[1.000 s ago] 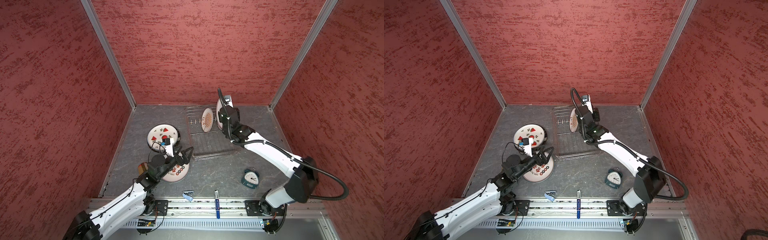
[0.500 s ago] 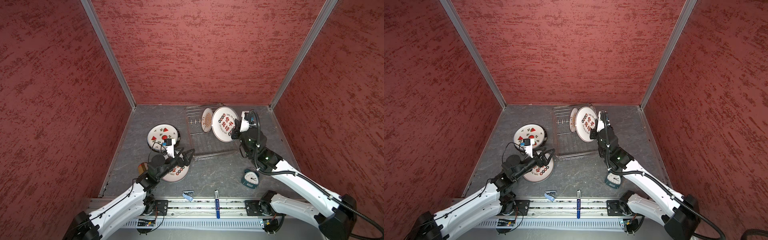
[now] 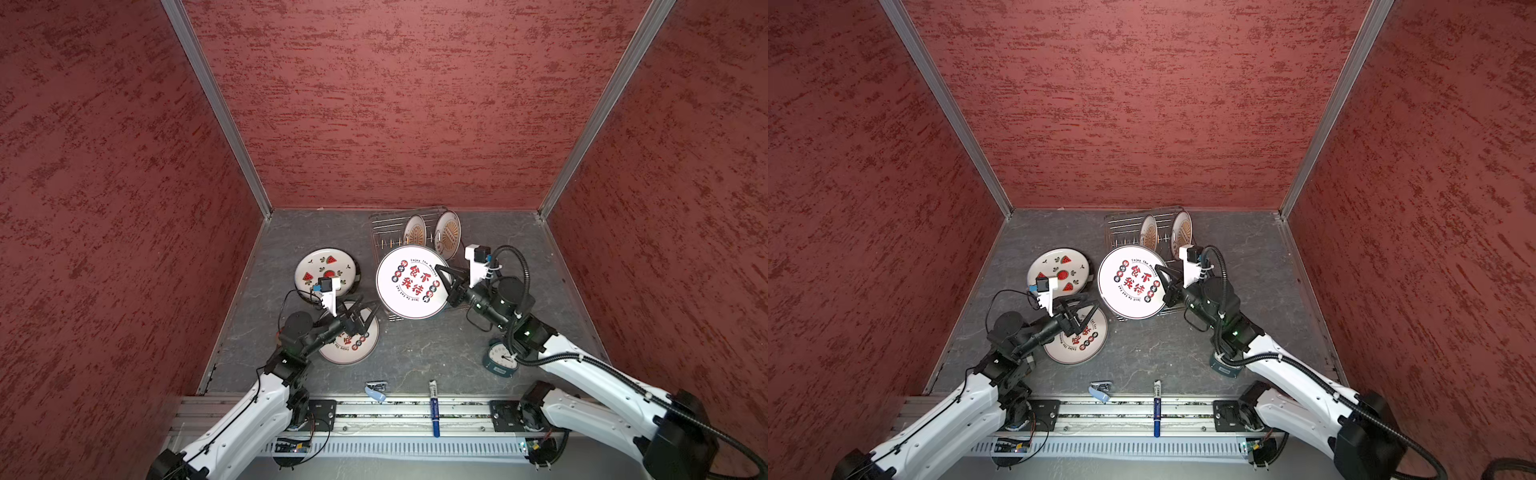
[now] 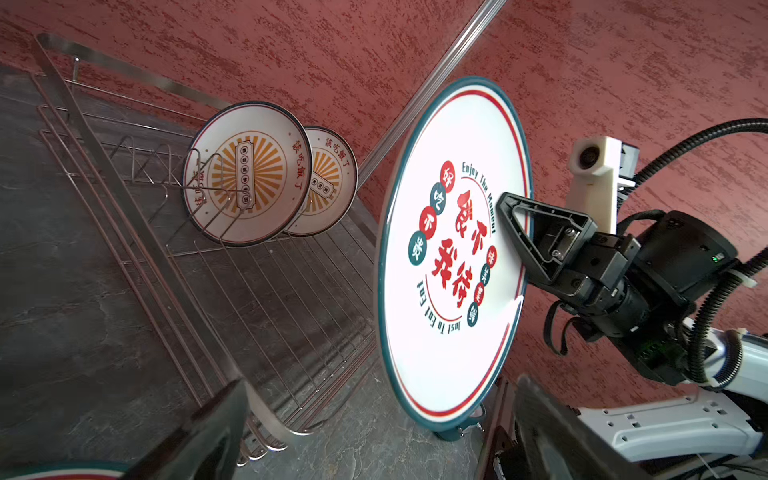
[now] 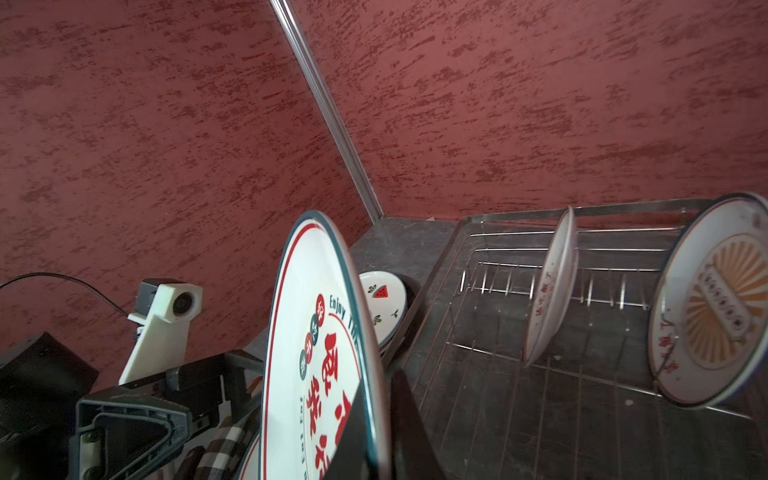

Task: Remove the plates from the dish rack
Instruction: 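Carry the red-text plate to the left gripper while left gripper reaches for it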

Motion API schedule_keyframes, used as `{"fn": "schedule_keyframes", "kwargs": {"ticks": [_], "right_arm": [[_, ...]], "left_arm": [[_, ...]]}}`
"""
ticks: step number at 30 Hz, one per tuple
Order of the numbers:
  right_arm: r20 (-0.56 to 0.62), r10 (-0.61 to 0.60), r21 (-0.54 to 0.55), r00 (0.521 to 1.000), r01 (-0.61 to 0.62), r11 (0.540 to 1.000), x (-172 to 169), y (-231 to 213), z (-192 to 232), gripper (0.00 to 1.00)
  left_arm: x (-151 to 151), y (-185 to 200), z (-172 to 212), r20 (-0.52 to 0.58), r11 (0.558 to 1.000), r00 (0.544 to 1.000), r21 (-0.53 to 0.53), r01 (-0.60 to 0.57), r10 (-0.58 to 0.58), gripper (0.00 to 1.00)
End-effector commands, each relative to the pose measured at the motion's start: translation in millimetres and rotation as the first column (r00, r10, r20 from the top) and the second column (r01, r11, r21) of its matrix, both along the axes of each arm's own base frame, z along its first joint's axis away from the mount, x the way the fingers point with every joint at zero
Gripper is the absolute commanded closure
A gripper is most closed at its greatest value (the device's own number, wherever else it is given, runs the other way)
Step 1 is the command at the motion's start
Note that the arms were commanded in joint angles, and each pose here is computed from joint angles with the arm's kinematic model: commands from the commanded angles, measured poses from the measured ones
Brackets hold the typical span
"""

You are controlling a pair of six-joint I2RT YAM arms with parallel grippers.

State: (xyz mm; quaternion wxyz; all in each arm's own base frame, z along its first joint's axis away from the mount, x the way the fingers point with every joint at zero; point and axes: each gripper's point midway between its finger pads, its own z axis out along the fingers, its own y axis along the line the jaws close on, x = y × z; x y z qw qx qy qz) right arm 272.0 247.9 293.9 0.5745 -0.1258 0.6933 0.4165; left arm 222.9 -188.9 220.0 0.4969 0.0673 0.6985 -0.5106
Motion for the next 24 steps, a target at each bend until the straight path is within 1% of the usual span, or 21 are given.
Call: {"fn": "schedule_keyframes", "kwargs": {"ticks": [1,3,4,6,7,8,11,15,17,20,22,24], "right_arm": [[0.087,0.098,0.150,0.991,-0.110,0.982,-14,11,37,0.96],[0.086,0.112,0.157,0.990,-0.124,0.980,-15,13,33,0.96],[0.084,0.115,0.159,0.990,-0.127,0.979,-16,13,30,0.96],[0.078,0.109,0.164,0.991,-0.121,0.979,-16,11,26,0.96],[0.078,0.105,0.167,0.991,-0.117,0.979,-17,10,24,0.96],[0.078,0.104,0.169,0.992,-0.116,0.979,-17,9,22,0.96],[0.079,0.104,0.178,0.991,-0.117,0.977,-20,7,19,0.95],[0.075,0.131,0.182,0.988,-0.143,0.973,-22,11,16,0.95],[0.070,0.139,0.180,0.988,-0.150,0.972,-21,13,13,0.96],[0.065,0.136,0.175,0.989,-0.145,0.974,-19,14,9,0.96],[0.062,0.126,0.173,0.990,-0.135,0.976,-17,13,7,0.95],[0.056,0.120,0.163,0.991,-0.127,0.978,-15,14,3,0.96]], "left_arm": [[-10,-5,9,0.023,0.998,0.998,-0.025,0.057,-0.056,0.00],[-10,-7,10,0.019,0.998,0.998,-0.024,0.059,-0.059,0.01],[-9,-7,11,0.016,0.998,0.999,-0.027,0.051,-0.050,0.04],[-4,-6,-2,-0.064,1.000,0.998,-0.011,0.022,-0.023,0.13],[-1,-4,-7,-0.103,1.000,0.995,-0.008,0.004,-0.005,0.20],[0,-3,-9,-0.120,1.000,0.993,-0.011,-0.006,0.005,0.26],[2,-2,-10,-0.126,1.000,0.992,-0.019,-0.020,0.017,0.40],[1,-6,-8,-0.129,1.000,0.992,-0.030,-0.005,0.001,0.60],[0,-9,-6,-0.127,0.999,0.992,-0.037,0.002,-0.007,0.63],[0,-14,-7,-0.136,1.000,0.991,-0.024,0.012,-0.015,0.76],[0,-16,-8,-0.141,1.000,0.990,-0.018,0.014,-0.016,0.79],[0,-18,-9,-0.149,1.000,0.989,-0.019,0.016,-0.019,0.85]]}}
